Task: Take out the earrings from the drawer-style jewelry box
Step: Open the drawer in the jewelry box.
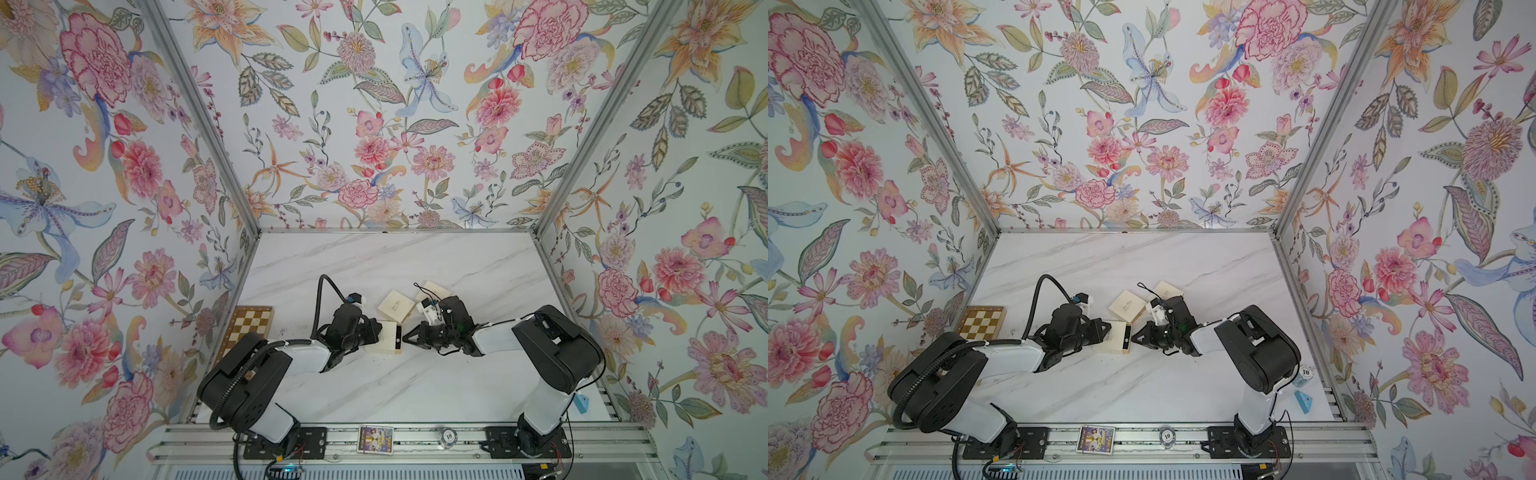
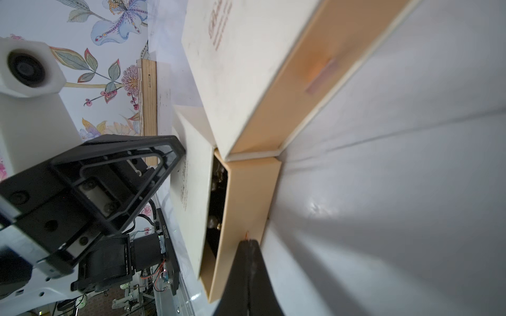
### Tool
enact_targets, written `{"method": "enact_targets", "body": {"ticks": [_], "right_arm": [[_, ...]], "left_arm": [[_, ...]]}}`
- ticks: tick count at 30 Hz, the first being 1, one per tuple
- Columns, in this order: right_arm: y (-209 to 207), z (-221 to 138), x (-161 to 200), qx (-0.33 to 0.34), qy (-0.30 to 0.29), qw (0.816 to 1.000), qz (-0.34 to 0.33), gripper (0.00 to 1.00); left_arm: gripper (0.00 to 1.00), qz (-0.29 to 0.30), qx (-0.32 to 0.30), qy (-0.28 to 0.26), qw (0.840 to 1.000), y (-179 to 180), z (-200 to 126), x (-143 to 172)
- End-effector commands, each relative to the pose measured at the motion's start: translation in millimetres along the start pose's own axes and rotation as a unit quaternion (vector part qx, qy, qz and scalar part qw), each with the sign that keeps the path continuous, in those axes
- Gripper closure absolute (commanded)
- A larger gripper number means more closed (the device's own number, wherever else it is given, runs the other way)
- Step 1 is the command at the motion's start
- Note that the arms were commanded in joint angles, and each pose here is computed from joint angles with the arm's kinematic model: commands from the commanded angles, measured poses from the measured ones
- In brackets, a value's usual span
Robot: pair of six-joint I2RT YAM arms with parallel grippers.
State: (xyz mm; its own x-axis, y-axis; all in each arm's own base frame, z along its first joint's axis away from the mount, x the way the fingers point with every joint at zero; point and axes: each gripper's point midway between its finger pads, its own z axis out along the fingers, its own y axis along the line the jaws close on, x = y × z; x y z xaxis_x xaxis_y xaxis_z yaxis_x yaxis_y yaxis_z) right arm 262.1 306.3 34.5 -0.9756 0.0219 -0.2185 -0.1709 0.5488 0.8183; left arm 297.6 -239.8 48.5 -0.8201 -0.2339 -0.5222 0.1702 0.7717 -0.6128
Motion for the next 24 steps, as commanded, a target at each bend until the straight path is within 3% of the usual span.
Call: {"method": "enact_targets", "body": {"ticks": [1, 13, 24], "right_arm": [[-13.8, -12.0, 2.7, 0.029, -0.008, 0.999, 0.016, 1.0], [-35.2, -39.7, 5.0, 0.091, -0.008, 0.996, 0.01, 1.0], [-33.0, -20.1, 39.1, 0.117, 0.061, 0.991, -0.035, 1.0]], "left_arm": [[1.0, -0.02, -0.119, 0.102, 0.987, 66.8, -9.7, 67.7], [1.0, -0.016, -0.123, 0.107, 0.986, 68.9, -12.0, 70.3], [1.0, -0.011, -0.108, 0.112, 0.988, 60.1, -1.9, 66.7]]}}
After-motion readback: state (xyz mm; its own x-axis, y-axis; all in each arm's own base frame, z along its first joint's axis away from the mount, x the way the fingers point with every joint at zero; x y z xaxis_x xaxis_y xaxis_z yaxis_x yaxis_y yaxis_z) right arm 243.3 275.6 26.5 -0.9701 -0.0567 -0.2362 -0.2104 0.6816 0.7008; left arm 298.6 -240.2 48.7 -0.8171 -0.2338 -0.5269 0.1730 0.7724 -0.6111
